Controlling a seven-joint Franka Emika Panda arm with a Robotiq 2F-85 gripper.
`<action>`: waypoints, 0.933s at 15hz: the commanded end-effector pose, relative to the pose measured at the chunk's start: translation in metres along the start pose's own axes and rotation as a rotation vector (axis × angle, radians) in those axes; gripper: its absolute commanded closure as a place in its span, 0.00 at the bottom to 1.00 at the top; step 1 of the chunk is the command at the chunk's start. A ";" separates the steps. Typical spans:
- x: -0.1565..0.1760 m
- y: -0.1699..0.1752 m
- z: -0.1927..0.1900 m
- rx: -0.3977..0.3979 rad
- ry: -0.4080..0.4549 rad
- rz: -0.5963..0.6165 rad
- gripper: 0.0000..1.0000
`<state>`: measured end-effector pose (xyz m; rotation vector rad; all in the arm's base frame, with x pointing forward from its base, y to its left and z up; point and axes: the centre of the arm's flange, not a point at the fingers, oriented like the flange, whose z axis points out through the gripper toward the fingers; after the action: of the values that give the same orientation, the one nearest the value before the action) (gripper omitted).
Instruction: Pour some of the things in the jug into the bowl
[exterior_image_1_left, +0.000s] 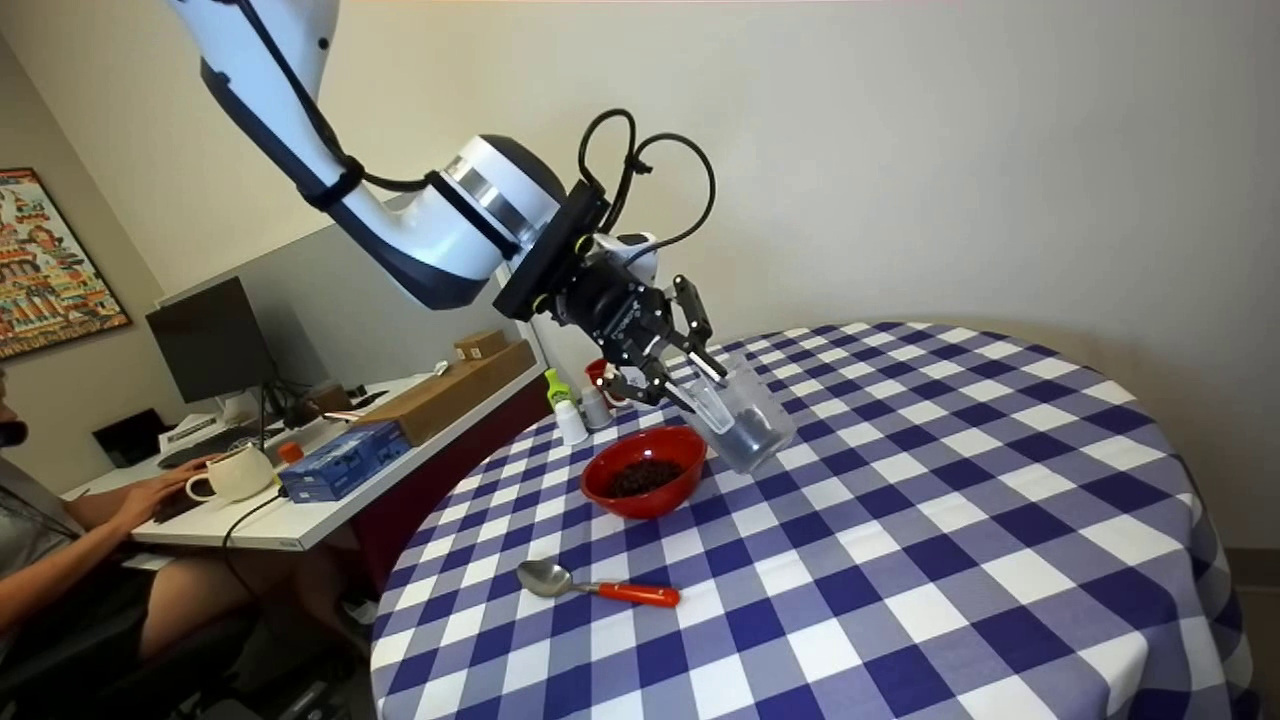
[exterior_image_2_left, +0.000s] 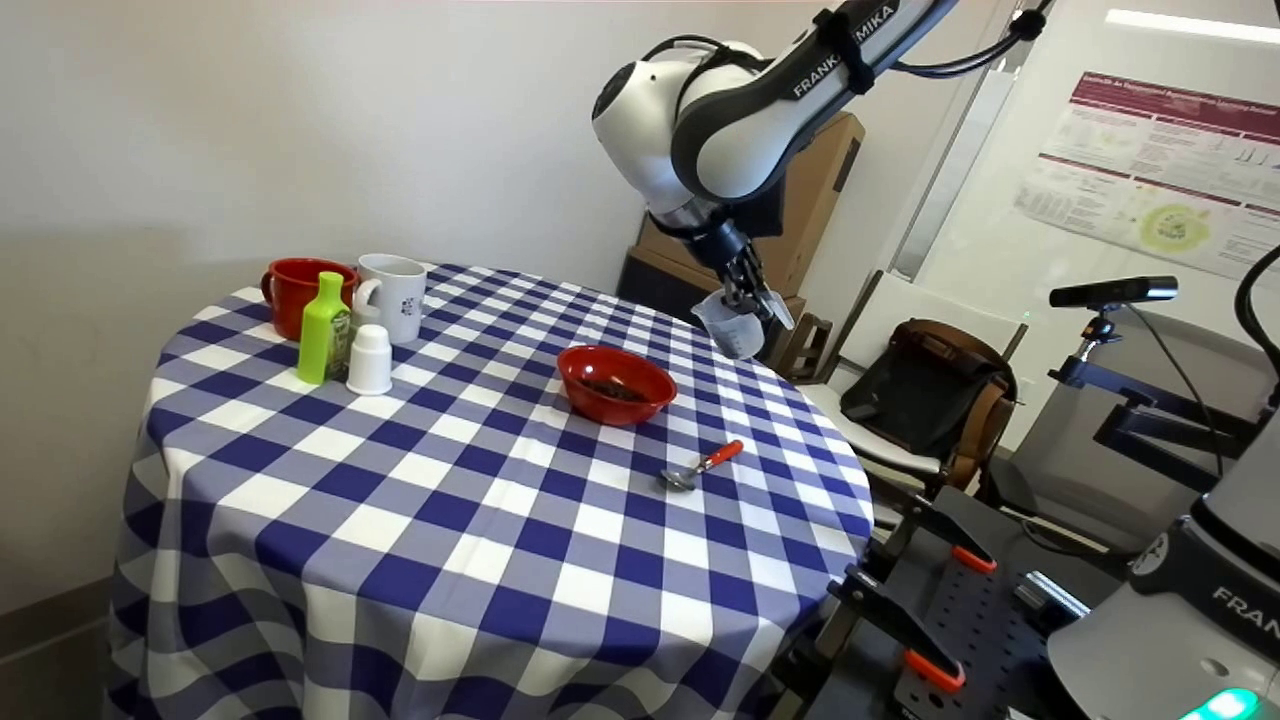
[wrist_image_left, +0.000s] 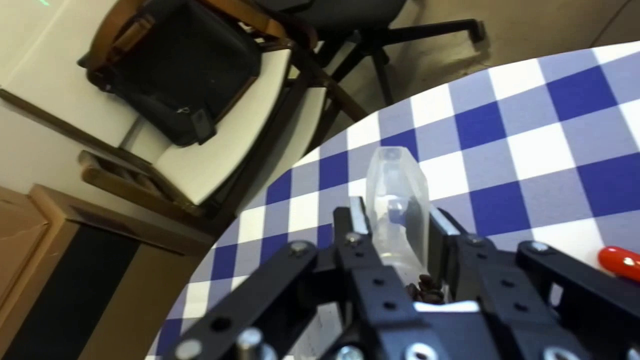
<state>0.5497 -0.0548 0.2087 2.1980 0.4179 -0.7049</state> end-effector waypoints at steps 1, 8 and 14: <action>-0.004 0.012 0.002 0.194 0.050 -0.031 0.90; -0.004 0.065 0.015 0.530 0.160 0.032 0.90; -0.029 0.123 0.042 0.725 0.206 0.305 0.91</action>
<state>0.5761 -0.1486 0.2574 2.8799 0.0379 -0.6037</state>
